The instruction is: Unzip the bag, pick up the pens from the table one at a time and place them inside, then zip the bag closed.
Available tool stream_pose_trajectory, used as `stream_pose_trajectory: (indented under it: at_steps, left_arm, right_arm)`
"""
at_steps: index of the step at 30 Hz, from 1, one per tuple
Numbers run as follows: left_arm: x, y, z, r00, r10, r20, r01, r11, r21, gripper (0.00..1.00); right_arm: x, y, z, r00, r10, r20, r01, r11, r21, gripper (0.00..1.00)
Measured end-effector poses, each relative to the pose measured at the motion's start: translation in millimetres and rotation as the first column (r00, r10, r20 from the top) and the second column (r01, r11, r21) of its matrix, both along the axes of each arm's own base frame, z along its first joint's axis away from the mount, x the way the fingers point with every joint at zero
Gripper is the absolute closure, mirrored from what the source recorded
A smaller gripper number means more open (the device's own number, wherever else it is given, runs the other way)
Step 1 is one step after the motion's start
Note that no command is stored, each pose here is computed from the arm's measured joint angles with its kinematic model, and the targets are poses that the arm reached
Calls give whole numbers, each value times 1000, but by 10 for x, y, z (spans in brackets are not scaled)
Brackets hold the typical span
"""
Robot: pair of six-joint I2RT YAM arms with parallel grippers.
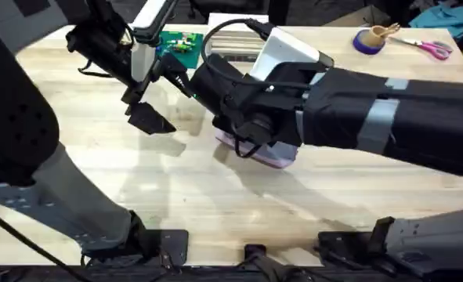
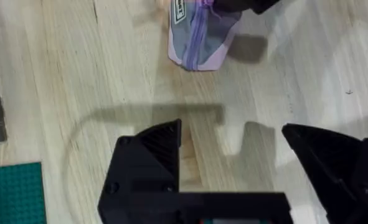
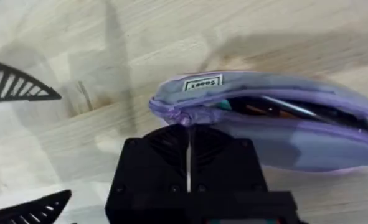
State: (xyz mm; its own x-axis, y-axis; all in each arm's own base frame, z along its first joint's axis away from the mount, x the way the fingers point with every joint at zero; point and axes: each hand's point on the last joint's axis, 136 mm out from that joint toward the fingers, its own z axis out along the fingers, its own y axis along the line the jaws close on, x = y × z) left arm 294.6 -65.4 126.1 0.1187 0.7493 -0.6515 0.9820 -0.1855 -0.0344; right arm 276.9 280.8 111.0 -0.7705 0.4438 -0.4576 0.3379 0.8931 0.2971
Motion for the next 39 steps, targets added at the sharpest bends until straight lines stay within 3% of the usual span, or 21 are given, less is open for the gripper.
stream_pose_trajectory:
  at_steps: [7, 11, 15, 23, 30, 32, 39]
  left_arm:
    - [3, -7, 6, 1000, 2, 1, -2, 1000, -5, 8]
    - [4, -7, 6, 1000, 2, 1, -2, 1000, -5, 7]
    - [3, -7, 6, 1000, 2, 1, -2, 1000, -5, 7]
    - [-20, -11, 13, 1000, 2, -11, -2, 1000, -7, 7]
    - [-19, -11, 13, 1000, 2, -10, -2, 1000, -7, 7]
    - [-19, -10, 13, 1000, 2, -10, -2, 1000, -7, 7]
    - [-19, -10, 13, 1000, 2, -10, -2, 1000, -7, 7]
  right_arm:
    - [-4, 28, 143, 990, 139, 25, -137, 989, -50, 969]
    - [52, 131, 455, 974, 204, 94, -203, 979, -21, 971]
    - [27, 186, 723, 928, 345, 140, -340, 938, -58, 972]
    - [-110, 244, 759, 849, 516, 110, -507, 856, -104, 960]
    - [-269, 338, 703, 828, 557, 59, -557, 830, -20, 76]
    - [-297, 339, 688, 843, 536, 44, -537, 844, 11, 9]
    - [-386, 257, 607, 916, 399, -39, -393, 914, 103, 4]
